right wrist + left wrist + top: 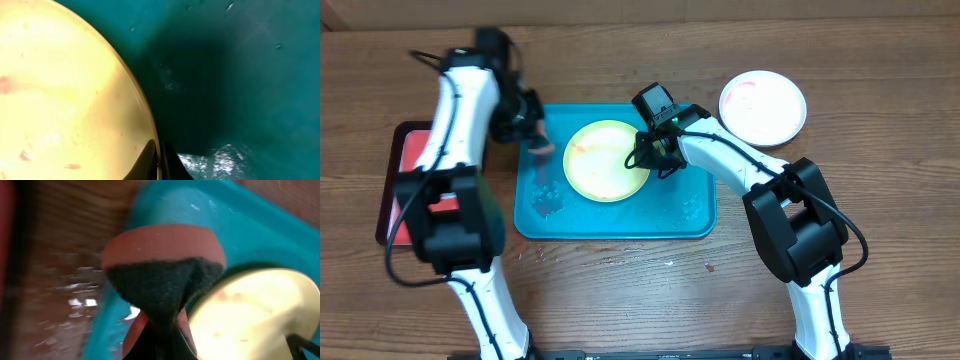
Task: Clean dirty plates on tray and stack at the side
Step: 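Scrub the yellow plate with the left-held sponge while right gripper holds it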
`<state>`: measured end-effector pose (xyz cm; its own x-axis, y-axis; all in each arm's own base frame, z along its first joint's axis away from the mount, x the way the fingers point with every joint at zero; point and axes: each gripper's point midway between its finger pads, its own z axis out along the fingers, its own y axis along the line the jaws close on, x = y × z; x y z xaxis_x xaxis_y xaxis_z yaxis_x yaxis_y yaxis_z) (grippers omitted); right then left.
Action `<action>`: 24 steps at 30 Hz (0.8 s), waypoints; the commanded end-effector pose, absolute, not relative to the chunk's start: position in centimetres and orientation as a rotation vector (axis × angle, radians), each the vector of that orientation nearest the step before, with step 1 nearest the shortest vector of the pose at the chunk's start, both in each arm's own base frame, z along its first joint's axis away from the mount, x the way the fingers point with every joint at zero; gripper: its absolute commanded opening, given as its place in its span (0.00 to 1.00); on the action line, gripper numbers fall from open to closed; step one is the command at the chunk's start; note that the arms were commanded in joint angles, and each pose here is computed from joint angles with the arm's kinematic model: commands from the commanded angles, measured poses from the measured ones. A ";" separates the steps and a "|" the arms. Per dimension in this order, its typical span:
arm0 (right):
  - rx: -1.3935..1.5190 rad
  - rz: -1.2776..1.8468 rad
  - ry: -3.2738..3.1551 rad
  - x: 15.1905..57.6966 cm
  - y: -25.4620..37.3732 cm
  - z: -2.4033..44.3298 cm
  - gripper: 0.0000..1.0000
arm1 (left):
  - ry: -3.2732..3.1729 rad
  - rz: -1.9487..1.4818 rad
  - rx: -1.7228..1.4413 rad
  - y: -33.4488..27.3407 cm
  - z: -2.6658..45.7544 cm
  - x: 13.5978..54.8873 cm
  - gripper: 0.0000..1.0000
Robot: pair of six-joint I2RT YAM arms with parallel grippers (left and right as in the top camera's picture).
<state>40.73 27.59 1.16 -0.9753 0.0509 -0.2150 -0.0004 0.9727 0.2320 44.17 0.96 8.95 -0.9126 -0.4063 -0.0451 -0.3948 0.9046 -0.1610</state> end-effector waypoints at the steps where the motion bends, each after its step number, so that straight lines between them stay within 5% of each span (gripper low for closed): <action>1: 0.037 0.258 2.808 42.6 26.2 3.6 0.04 | 2.800 -0.056 -0.840 6.6 15.0 43.5 0.04; 14: 0.027 0.280 2.774 43.3 26.8 4.1 0.04 | 2.816 -0.089 -1.120 12.6 12.2 39.7 0.04; 18: 0.000 0.306 2.779 43.0 27.3 4.2 0.04 | 2.863 -0.666 -0.616 4.9 12.4 41.8 0.04; 24: -0.022 0.311 2.782 42.5 28.0 4.2 0.04 | 2.908 -0.720 -0.294 -3.9 10.5 42.7 0.04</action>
<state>41.72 27.18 1.44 -0.9617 0.0266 -0.2727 -0.0278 0.9806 0.1939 42.76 3.00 11.31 -0.9153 -0.3954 -0.0771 -0.3385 0.8586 -0.3850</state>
